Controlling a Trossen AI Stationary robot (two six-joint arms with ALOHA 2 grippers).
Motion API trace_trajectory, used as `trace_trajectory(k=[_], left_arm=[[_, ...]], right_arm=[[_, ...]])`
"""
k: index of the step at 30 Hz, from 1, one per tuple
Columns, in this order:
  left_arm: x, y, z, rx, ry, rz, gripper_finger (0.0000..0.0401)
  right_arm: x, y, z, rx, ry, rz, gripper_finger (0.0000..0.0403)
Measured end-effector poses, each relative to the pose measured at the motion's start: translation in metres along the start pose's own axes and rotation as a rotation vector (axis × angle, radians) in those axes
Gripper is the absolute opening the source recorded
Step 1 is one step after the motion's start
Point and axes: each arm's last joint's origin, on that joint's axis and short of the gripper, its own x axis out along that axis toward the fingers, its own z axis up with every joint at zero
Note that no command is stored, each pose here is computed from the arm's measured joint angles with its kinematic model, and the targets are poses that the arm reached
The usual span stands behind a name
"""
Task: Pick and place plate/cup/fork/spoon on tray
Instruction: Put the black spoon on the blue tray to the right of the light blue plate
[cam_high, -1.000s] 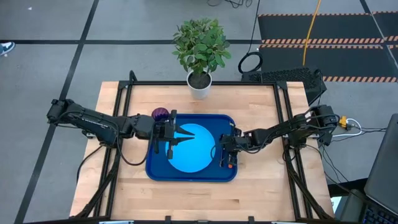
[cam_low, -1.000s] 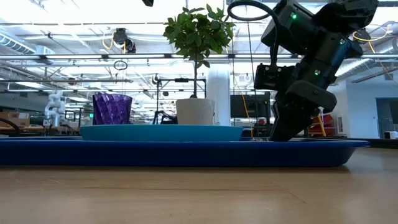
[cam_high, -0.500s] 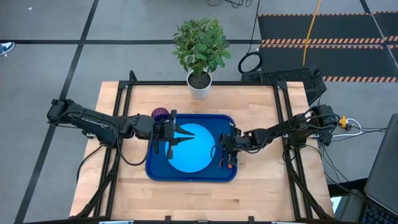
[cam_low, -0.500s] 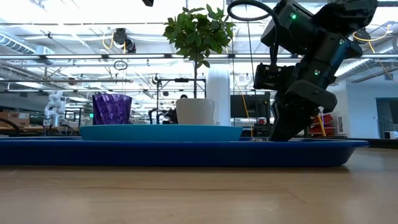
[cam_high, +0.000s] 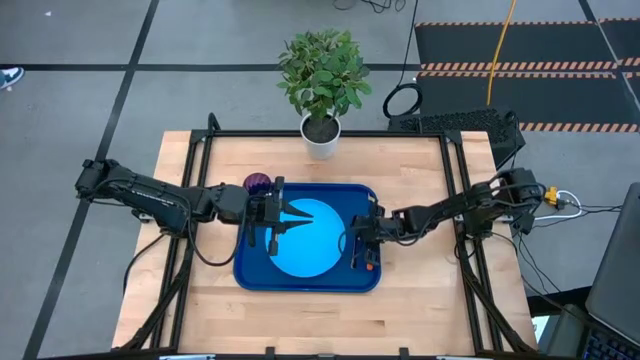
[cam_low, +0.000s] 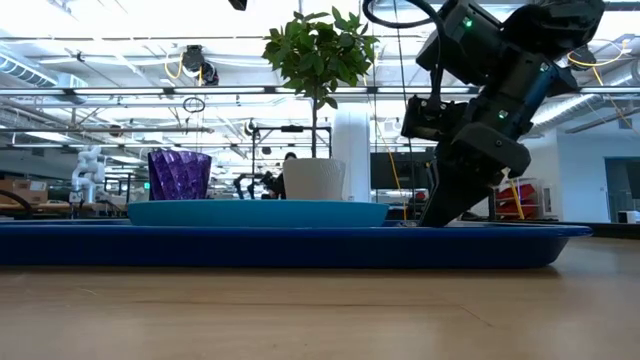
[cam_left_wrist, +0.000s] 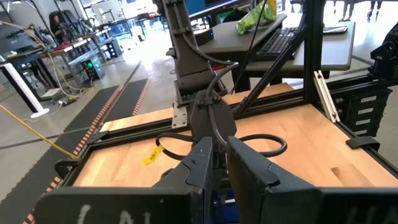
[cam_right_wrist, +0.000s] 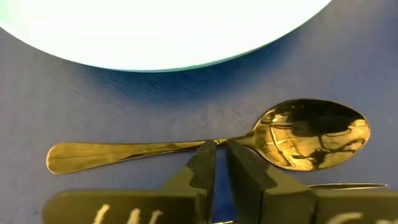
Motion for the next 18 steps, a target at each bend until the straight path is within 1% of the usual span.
trace_trajectory(k=[9,13,18], left_arm=[[0.000,0.000,0.000,0.000,0.000,0.000,0.0051],[0.000,0.000,0.000,0.000,0.000,0.000,0.0051],[0.000,0.000,0.000,0.000,0.000,0.000,0.0051]], right_arm=[[-0.002,-0.001,0.001,-0.027,-0.003,-0.011,0.0034],[-0.012,-0.003,0.007,-0.050,-0.065,-0.067,0.0034],[-0.035,-0.006,0.018,-0.068,-0.179,-0.155,0.0034]])
